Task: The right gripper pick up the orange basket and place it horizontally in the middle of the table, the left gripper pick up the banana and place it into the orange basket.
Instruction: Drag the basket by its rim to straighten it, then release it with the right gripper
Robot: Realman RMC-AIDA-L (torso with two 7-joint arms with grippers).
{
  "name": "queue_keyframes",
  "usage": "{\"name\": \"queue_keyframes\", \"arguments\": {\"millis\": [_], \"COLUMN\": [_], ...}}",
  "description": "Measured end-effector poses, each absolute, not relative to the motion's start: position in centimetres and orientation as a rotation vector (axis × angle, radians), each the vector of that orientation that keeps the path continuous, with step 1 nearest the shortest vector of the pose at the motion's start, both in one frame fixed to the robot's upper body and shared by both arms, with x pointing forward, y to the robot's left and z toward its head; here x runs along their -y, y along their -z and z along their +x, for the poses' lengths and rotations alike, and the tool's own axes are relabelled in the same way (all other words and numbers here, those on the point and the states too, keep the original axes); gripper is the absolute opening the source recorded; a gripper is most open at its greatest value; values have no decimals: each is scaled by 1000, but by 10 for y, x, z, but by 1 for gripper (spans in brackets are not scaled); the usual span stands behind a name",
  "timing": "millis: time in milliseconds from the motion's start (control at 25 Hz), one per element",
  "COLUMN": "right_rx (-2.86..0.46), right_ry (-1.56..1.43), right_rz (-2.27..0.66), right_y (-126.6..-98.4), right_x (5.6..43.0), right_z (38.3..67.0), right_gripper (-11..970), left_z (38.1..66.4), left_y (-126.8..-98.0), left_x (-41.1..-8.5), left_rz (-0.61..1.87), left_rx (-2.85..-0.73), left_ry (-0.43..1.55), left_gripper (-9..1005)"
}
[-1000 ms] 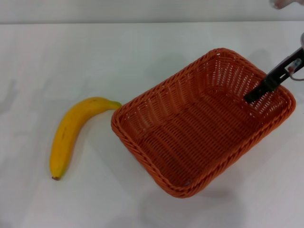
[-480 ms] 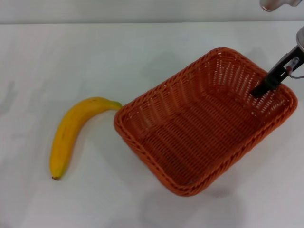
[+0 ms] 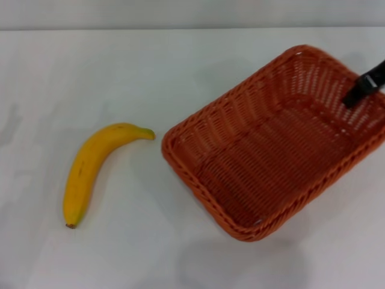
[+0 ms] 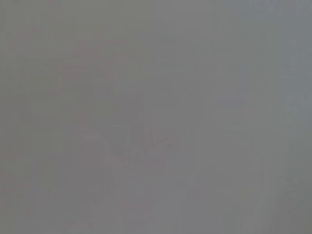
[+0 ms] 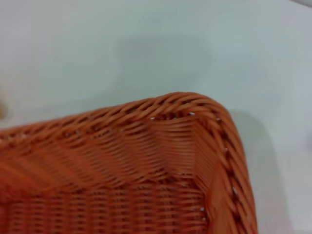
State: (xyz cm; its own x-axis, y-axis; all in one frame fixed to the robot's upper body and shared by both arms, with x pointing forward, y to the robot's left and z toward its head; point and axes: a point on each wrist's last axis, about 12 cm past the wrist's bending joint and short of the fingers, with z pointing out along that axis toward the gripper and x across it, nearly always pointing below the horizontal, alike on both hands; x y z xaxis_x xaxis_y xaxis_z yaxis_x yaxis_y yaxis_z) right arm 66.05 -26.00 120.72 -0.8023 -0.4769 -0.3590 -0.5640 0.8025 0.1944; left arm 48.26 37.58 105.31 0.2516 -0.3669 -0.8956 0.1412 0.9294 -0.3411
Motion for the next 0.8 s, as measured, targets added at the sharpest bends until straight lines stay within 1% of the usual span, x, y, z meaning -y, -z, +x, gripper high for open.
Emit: {"name": "queue_keyframes", "arguments": {"millis": [120,240,360,480,800], "right_rx": [-2745,-2765,-2742,-2683,-2563], "right_ry": [-509,-594,-669,-744,-884], "right_rz": [-636,-448,-244,-58,158], "right_y": [-1210,-1206,-1196,-1182,-1155], "right_x": [282,305,330,346,353], "right_z": [654,644,629,609,570], "right_gripper": [150,124,120,120,121], "left_z": [482,482,483,484,488], "left_y": [-1053,-1053,-1054,-1055,-1059], "left_x": [-376,-377,-378,-378,-382], "left_rz": [-210,-210,-209,-205,-191], "left_rx": [-1270,-1269,-1268,-1265,-1259], "left_ry": [346,344,342,343,336], "left_gripper": [884,884,884,884,883]}}
